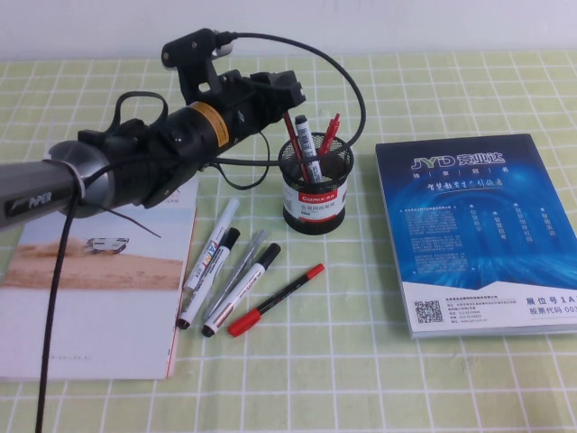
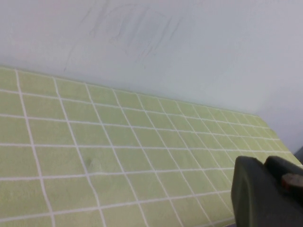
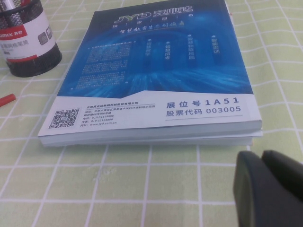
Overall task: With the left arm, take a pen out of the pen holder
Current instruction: Pick up the pen from the pen holder, then place the pen on the table
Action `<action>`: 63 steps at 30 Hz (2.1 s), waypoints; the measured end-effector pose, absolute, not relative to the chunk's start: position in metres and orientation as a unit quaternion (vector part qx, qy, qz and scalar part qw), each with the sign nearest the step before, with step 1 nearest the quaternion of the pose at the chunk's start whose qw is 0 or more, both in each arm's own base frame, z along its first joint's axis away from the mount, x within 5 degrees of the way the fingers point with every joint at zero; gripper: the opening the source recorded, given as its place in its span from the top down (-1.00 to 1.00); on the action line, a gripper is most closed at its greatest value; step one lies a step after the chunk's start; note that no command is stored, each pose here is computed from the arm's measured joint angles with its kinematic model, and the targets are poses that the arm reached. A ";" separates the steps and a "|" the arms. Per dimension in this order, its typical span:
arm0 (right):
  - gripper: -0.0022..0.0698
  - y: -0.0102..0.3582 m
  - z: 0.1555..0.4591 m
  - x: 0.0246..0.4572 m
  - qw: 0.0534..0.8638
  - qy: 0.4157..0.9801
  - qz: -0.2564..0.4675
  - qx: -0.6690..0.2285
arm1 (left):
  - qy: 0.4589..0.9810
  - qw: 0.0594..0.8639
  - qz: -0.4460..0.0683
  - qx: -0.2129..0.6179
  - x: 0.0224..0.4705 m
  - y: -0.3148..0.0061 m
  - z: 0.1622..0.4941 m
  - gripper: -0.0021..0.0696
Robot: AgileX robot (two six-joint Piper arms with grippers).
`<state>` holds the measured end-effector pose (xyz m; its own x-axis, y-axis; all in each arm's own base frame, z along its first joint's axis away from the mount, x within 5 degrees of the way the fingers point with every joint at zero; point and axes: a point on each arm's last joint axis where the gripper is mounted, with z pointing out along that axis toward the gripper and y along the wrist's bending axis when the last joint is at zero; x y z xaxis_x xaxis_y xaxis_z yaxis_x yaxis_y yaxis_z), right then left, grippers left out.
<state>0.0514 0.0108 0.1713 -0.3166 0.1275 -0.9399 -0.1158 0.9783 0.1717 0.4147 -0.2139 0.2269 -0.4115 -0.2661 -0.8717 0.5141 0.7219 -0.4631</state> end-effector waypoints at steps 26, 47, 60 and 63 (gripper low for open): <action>0.98 0.011 0.171 0.051 0.585 0.805 0.104 0.004 | 0.718 0.577 -0.333 0.203 0.363 -0.200 0.337 0.94; 0.98 0.011 0.171 0.051 0.585 0.805 0.104 0.004 | 0.743 0.551 -0.294 0.239 0.348 -0.193 0.347 0.94; 0.98 0.011 0.171 0.051 0.585 0.805 0.104 0.004 | 0.722 0.560 -0.324 0.245 0.341 -0.190 0.360 0.94; 0.98 0.011 0.171 0.051 0.585 0.805 0.104 0.004 | 0.705 0.581 -0.335 0.229 0.337 -0.187 0.367 0.94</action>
